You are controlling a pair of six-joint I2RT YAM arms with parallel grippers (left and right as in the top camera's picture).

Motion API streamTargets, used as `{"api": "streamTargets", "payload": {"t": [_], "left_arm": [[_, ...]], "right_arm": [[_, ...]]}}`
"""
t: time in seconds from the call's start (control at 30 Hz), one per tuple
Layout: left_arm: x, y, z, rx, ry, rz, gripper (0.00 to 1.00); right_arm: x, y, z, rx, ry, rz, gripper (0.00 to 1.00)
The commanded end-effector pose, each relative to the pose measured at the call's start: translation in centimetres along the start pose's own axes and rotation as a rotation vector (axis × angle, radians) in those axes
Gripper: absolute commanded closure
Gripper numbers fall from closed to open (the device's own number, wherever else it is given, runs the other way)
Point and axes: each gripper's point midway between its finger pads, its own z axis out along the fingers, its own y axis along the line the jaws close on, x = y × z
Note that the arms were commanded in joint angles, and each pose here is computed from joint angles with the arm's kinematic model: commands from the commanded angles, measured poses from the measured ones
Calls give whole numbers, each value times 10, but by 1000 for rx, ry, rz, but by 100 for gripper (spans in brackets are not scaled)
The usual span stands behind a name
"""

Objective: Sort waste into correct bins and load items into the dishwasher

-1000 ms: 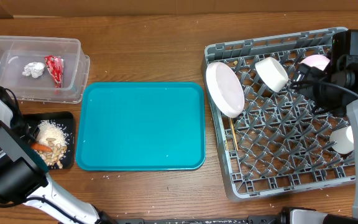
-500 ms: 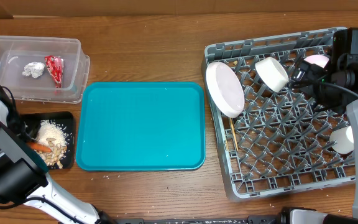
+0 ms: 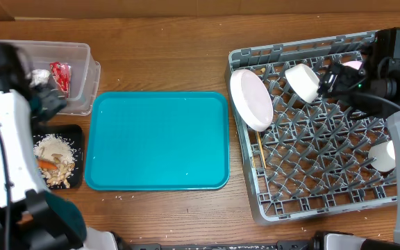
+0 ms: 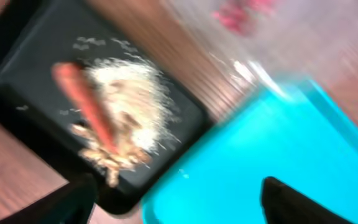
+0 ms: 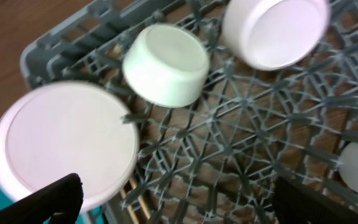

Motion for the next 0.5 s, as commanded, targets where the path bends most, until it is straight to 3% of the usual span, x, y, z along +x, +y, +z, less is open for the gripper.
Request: {"api": "streamTargets", "payload": {"t": [0.0, 0.07, 0.27, 0.47], "left_arm": [[36, -47, -22, 130, 62, 262, 5], [75, -54, -26, 117, 188, 357, 0], [135, -41, -43, 51, 422, 444, 2], [160, -43, -57, 155, 444, 455, 1]], "right_arm": [[16, 21, 3, -129, 88, -113, 0], [34, 21, 6, -145, 178, -135, 0], [74, 9, 2, -109, 360, -136, 0], [91, 4, -13, -103, 370, -136, 0]]}}
